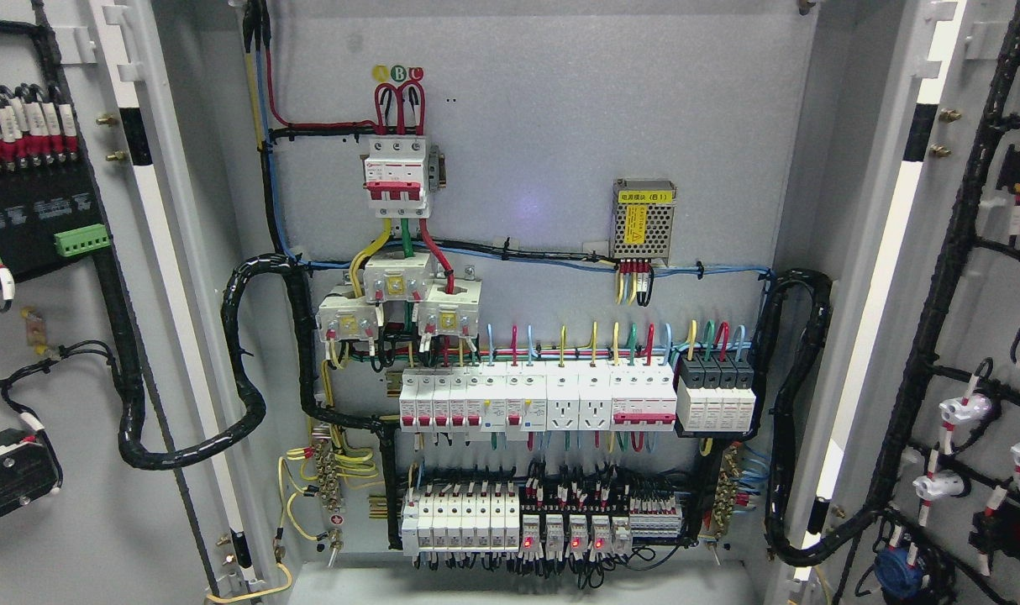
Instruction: Open door with both hands
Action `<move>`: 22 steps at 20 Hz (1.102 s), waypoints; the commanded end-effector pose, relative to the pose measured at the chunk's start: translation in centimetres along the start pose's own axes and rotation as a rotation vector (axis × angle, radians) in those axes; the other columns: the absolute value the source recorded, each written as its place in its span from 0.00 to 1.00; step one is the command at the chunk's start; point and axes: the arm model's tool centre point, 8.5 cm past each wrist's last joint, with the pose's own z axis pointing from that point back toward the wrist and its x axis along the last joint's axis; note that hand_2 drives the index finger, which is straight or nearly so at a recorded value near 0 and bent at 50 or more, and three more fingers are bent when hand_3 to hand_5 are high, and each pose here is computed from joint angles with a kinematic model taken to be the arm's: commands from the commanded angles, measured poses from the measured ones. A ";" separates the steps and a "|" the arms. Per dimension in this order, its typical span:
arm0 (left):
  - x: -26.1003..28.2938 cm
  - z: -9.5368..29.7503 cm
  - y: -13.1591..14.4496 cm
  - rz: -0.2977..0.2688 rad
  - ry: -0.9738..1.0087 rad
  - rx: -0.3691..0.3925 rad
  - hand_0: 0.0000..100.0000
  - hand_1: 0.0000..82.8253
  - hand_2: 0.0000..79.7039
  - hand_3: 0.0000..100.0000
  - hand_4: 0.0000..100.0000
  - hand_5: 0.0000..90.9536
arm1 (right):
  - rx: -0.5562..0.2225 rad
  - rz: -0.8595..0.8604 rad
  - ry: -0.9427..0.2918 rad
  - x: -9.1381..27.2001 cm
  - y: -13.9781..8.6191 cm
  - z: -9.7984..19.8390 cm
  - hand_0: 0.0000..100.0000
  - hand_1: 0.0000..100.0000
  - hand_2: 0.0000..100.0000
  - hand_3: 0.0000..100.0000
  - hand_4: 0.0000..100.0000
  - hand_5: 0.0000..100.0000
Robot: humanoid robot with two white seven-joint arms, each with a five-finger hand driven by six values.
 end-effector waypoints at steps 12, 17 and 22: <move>-21.4 16.1 -4.1 -0.040 0.845 0.062 0.00 0.00 0.00 0.00 0.00 0.00 | -0.244 -0.196 0.610 -18.9 4.3 12.3 0.00 0.00 0.00 0.00 0.00 0.00; -22.1 15.7 -4.7 -0.006 0.893 0.000 0.00 0.00 0.00 0.00 0.00 0.00 | -0.286 -0.211 0.742 -22.2 6.8 12.9 0.00 0.00 0.00 0.00 0.00 0.00; -23.3 17.0 -6.6 0.025 1.024 0.000 0.00 0.00 0.00 0.00 0.00 0.00 | -0.297 -0.216 0.816 -23.8 8.4 12.3 0.00 0.00 0.00 0.00 0.00 0.00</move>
